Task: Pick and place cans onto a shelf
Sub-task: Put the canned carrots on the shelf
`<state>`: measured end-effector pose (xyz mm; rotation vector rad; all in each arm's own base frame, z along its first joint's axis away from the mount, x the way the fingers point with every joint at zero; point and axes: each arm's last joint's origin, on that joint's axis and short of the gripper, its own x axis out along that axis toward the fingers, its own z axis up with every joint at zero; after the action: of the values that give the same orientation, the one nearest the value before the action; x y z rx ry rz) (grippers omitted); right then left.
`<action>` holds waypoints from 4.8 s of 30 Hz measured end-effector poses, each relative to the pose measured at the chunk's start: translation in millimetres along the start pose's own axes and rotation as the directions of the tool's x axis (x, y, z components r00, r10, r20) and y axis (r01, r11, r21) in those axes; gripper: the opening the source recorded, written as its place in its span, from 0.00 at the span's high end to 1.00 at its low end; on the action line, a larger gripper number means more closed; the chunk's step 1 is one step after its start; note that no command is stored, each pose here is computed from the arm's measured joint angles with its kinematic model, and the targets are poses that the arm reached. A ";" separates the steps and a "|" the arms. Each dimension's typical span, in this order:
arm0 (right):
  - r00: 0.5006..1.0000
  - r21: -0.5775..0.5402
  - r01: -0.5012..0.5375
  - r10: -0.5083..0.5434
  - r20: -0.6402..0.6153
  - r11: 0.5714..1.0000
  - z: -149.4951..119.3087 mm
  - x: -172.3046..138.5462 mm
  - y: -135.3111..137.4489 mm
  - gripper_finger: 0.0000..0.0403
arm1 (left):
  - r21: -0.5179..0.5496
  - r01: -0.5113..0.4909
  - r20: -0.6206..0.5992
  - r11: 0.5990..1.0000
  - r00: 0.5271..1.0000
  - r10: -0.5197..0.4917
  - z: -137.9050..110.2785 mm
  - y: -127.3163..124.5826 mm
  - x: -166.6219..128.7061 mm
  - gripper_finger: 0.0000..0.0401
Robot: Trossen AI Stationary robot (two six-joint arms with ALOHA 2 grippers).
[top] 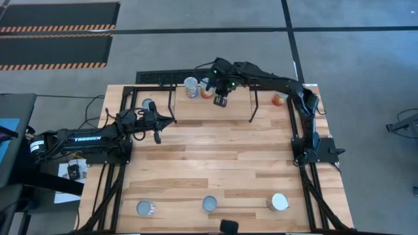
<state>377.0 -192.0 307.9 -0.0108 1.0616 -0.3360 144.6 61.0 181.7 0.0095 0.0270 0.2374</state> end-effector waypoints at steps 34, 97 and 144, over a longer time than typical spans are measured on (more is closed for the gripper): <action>0.491 -0.285 -0.287 0.396 0.776 0.915 -184.9 2.2 147.8 0.99 | -0.115 0.226 -0.339 0.967 0.906 -0.253 38.7 -57.4 12.0 0.98; 0.284 -0.343 -0.237 0.403 0.870 0.909 -241.5 -8.9 129.9 0.98 | 0.024 -0.896 -0.995 0.443 -0.065 -0.076 8.9 -299.1 -8.5 0.91; 0.314 -0.304 -0.248 0.373 0.873 0.920 -241.2 -6.8 128.9 0.98 | -0.079 0.038 -0.796 0.996 0.599 -0.086 65.1 -60.7 219.9 1.00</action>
<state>201.5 -31.2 173.1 -0.0871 -0.1045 0.1311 374.3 53.3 240.4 -0.1575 0.9411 0.1541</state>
